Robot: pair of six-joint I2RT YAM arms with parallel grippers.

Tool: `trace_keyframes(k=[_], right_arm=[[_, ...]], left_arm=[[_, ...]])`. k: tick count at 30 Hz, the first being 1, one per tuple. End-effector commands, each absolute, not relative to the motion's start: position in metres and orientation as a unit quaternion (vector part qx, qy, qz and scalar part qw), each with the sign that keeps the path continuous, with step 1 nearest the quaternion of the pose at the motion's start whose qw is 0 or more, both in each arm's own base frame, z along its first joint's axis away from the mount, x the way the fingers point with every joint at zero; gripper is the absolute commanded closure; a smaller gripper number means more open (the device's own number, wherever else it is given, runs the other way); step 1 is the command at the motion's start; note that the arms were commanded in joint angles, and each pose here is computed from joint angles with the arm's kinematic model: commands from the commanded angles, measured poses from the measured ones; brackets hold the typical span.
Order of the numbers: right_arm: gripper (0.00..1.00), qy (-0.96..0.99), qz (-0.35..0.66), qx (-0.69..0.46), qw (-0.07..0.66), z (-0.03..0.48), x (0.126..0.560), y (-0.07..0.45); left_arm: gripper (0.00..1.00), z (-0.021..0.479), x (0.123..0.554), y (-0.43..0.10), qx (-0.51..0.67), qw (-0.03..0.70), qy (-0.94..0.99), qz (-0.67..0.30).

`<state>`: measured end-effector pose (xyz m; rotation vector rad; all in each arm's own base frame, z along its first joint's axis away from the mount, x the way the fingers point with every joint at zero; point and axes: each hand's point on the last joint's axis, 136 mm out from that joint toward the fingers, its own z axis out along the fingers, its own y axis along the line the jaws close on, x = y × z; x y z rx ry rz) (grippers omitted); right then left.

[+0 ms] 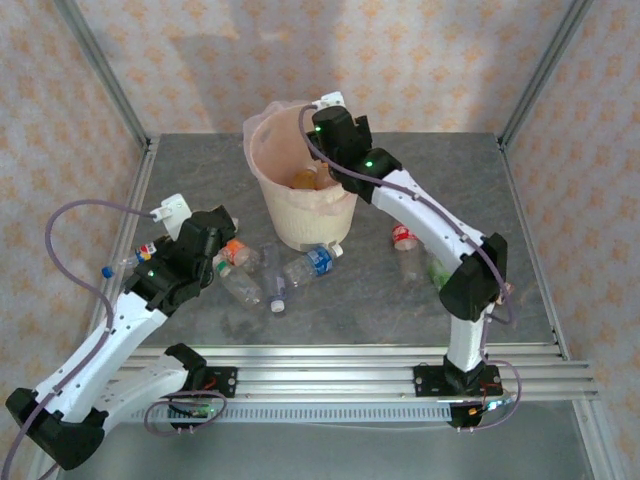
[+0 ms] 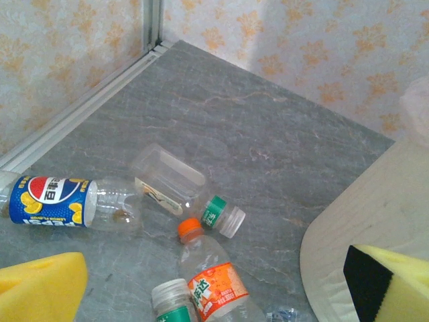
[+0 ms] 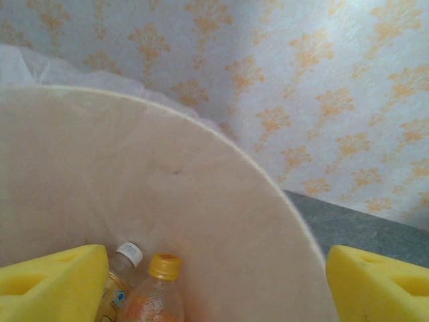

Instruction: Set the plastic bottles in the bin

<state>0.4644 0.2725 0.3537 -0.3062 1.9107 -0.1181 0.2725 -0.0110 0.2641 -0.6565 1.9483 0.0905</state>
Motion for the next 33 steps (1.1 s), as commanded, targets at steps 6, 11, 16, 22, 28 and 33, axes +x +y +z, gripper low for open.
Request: trace_keyframes(k=[6, 11, 16, 22, 28, 33], right_arm=[[0.03, 0.803, -0.007, -0.084, 0.59, 0.425, 0.422, 0.236], [0.01, 0.811, 0.008, -0.056, 0.583, 0.433, 0.398, 0.215], [0.01, 0.822, 0.022, -0.035, 0.567, 0.432, 0.371, 0.193], [0.01, 0.844, -0.002, 0.02, 0.535, 0.414, 0.344, 0.156], [0.01, 0.856, 0.009, 0.044, 0.516, 0.39, 0.319, 0.138], [0.01, 0.861, 0.01, 0.056, 0.506, 0.378, 0.307, 0.127]], left_arm=[[0.0, 0.232, 0.27, -0.006, -0.268, 0.459, 0.846, 0.048], [0.0, 0.216, 0.268, 0.008, -0.301, 0.426, 0.851, 0.055], [0.0, 0.202, 0.269, 0.031, -0.387, 0.409, 0.825, 0.05], [0.0, 0.188, 0.27, 0.069, -0.498, 0.397, 0.77, 0.044], [0.0, 0.162, 0.267, 0.105, -0.608, 0.373, 0.701, 0.023], [0.0, 0.143, 0.266, 0.127, -0.673, 0.352, 0.651, 0.004]])
